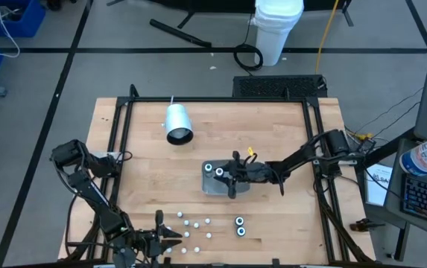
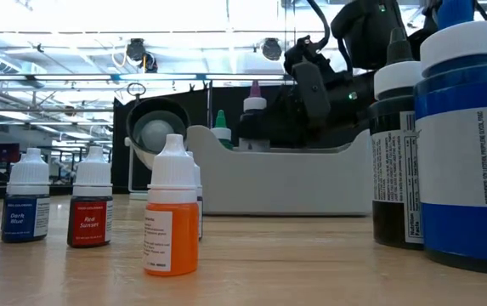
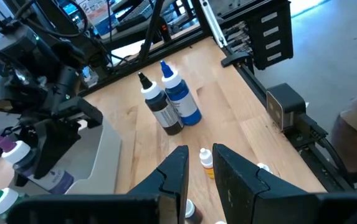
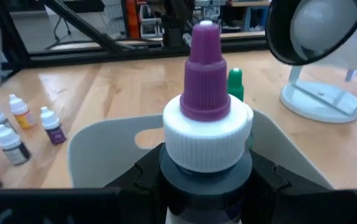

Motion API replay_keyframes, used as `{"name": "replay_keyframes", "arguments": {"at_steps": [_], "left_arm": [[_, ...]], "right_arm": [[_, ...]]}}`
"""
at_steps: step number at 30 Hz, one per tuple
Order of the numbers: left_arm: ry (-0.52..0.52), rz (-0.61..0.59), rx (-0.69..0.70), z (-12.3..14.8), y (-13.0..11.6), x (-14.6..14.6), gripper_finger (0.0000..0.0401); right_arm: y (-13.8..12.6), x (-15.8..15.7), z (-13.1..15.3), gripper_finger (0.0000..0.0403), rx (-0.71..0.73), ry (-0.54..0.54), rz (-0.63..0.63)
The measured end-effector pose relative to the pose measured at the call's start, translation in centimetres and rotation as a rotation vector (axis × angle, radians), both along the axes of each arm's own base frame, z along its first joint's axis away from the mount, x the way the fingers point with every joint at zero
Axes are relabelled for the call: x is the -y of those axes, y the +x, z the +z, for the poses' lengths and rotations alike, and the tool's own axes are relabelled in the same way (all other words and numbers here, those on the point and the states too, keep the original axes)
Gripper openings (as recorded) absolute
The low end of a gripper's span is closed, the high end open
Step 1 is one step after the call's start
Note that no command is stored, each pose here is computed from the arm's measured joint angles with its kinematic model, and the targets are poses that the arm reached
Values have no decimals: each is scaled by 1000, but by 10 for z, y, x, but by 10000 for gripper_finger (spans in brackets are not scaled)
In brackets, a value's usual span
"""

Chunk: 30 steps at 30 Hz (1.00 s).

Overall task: Pick & Place food coloring
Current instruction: Put the large violet food coloring bottle into the white bin

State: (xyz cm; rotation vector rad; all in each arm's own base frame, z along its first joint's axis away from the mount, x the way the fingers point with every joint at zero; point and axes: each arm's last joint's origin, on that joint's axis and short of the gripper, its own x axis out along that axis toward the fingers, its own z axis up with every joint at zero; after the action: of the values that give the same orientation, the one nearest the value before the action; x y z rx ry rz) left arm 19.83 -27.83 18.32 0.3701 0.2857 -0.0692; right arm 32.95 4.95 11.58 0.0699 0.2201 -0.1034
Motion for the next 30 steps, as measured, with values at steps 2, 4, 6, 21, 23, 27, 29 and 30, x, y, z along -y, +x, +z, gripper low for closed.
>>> {"name": "replay_keyframes", "arguments": {"at_steps": [2, 4, 6, 21, 23, 27, 29, 30], "left_arm": [[0, 0, 0, 0, 0, 0, 78], [-2, 0, 0, 0, 0, 0, 78], [-7, 2, 0, 0, 0, 0, 78], [-25, 6, -1, 0, 0, 0, 78], [-27, 7, -1, 0, 0, 0, 78], [-32, 9, -1, 0, 0, 0, 78], [-33, 9, -1, 0, 0, 0, 78], [-33, 9, -1, 0, 0, 0, 78]], "right_arm": [[0, 0, -1, 128, 1, -4, 1], [0, 0, -1, 128, -2, -6, 1], [0, 0, -1, 128, -2, -15, 5], [-1, -9, -2, 145, 0, -26, 34], [-1, -9, -2, 144, -2, -24, 34], [-2, -11, -2, 151, -6, -23, 38], [-2, -11, -2, 155, -7, -11, 39], [-2, -11, -4, 156, -16, 7, 44]]}}
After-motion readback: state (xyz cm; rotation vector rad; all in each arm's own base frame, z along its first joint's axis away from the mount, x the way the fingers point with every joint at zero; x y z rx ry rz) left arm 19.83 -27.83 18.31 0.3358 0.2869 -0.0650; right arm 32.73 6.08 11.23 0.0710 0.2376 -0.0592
